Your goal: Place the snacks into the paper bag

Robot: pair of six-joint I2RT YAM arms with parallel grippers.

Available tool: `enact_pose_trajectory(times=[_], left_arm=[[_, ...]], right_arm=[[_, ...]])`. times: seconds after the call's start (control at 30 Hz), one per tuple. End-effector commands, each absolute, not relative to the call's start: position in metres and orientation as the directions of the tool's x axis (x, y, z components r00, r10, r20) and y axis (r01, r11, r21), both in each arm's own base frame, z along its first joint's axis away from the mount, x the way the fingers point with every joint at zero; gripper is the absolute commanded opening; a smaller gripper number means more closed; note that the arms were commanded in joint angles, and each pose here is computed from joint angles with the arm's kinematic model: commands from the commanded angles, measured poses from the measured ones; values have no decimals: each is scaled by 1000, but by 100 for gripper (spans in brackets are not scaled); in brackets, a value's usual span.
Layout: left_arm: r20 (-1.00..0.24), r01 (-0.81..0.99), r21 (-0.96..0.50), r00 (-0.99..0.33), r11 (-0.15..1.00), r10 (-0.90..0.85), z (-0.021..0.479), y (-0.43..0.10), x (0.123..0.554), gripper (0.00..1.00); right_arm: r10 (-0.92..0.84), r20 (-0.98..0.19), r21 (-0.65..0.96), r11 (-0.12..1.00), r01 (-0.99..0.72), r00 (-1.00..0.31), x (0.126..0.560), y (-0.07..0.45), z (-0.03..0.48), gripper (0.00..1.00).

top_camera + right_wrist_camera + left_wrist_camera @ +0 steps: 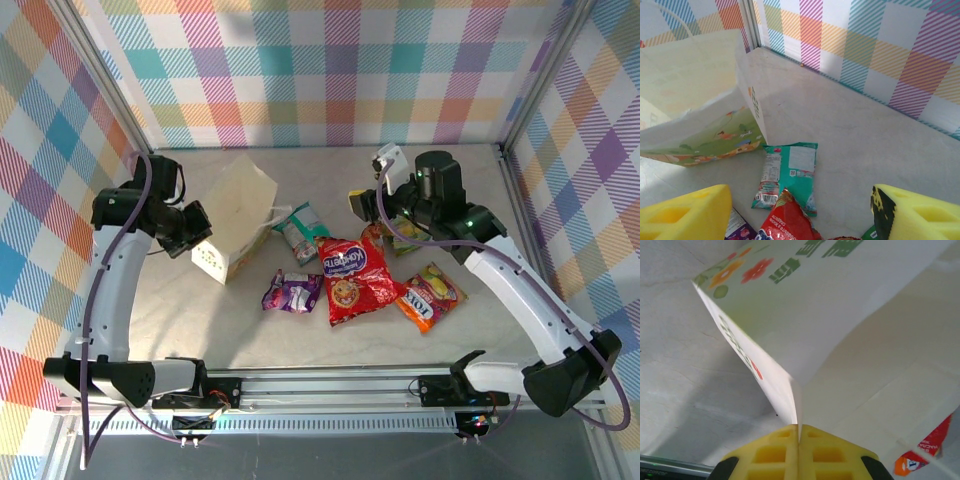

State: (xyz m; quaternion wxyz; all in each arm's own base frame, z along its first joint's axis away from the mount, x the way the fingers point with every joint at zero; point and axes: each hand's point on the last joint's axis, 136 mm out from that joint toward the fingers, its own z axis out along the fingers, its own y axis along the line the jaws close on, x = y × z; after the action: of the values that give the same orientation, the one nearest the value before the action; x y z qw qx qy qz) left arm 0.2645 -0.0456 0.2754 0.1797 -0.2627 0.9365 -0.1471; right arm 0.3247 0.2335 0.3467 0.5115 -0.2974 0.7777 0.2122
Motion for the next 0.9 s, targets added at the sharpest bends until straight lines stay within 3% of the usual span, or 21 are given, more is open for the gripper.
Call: enact_pose_trajectory(times=[0.0,0.37,0.53,0.63,0.7,0.87], left_arm=[[-223,-449,-405,-797,797,-562,286,-51,259,0],[-65,-473,-531,-804,703,-591,276,-82,261,0],[-63,-486,-558,-784,673,-618,280,-83,258,2],[-71,-492,-560,-773,666,-630,281,-81,256,13],[-78,-499,-542,-771,676,-632,280,-78,253,14],[-97,-504,-484,-782,715,-616,273,-69,246,33]], right_arm=[[-210,-932,47,738,-673,-296,327,234,362,73],[-227,-921,44,747,-663,-317,329,231,351,73],[-227,-895,103,734,-671,-385,332,235,345,73],[-227,-886,114,739,-664,-404,336,236,340,73],[-224,-886,118,739,-664,-406,337,236,340,73],[-225,-886,112,745,-658,-405,337,235,339,73]])
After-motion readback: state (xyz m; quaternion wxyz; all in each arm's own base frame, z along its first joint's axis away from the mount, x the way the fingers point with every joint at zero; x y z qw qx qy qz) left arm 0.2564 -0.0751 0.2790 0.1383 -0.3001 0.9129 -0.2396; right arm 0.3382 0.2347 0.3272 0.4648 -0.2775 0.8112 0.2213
